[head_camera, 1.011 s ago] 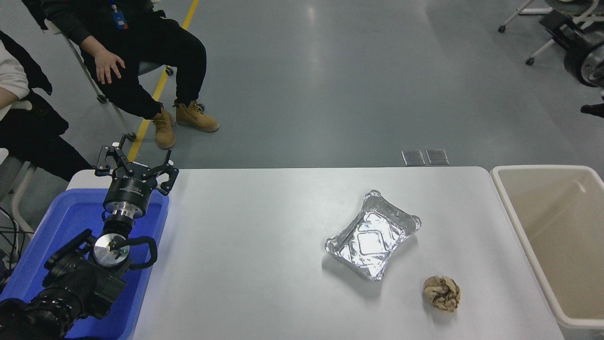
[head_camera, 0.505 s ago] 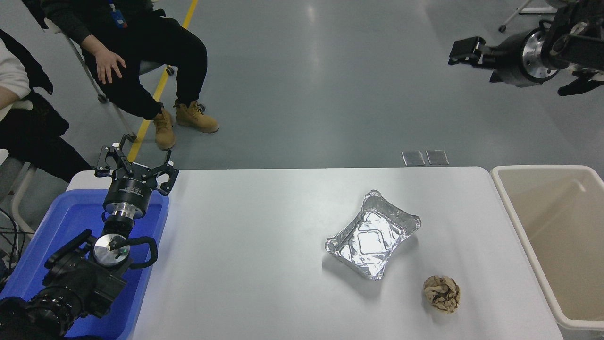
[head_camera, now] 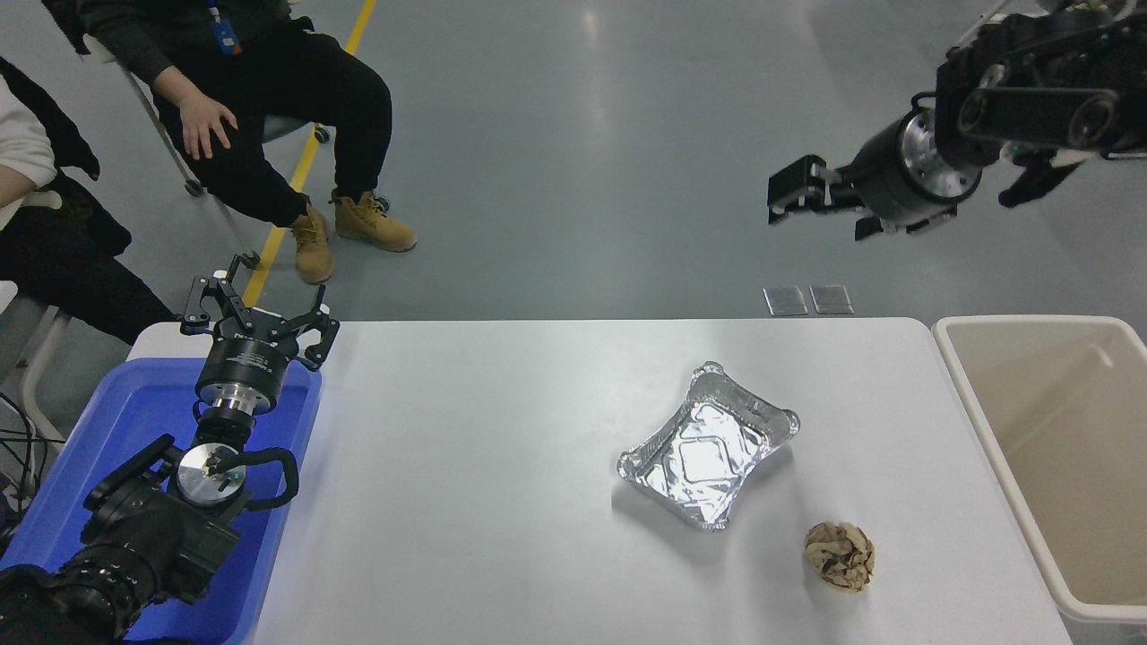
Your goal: Pick up paper cup place in dustbin
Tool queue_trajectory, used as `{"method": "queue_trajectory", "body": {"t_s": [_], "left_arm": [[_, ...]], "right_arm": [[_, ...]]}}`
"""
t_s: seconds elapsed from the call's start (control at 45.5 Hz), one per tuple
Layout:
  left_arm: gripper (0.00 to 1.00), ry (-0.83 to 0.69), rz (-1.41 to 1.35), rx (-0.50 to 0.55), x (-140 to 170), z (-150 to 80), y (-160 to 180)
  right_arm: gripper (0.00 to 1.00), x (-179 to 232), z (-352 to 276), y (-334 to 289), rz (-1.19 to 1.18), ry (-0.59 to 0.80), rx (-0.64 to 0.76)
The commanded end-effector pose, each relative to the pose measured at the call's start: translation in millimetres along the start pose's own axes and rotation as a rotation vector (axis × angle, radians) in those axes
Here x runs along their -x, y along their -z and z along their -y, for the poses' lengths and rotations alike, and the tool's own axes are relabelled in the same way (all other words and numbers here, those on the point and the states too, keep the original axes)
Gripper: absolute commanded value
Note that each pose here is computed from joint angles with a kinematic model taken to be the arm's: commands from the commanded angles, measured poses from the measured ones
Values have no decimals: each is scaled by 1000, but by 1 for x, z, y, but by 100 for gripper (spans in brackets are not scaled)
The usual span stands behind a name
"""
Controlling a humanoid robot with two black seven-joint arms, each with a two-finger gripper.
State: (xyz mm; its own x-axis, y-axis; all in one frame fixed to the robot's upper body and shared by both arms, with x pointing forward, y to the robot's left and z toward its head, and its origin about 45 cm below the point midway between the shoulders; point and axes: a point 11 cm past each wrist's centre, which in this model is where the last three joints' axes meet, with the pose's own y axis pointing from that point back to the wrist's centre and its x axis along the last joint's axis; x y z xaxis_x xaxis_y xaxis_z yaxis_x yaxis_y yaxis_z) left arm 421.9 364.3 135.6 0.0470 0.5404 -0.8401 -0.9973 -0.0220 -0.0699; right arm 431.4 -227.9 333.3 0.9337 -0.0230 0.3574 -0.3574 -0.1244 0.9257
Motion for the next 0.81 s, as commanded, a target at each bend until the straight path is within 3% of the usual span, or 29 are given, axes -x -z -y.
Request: {"method": "queue_trajectory", "body": {"t_s": [0.0, 0.791], "left_arm": [[99, -1, 0, 0, 0, 0, 0], [99, 1, 0, 0, 0, 0, 0]], "right_arm": [[100, 33, 13, 25, -75, 169, 23], [100, 49, 20, 22, -57, 236, 111]]}}
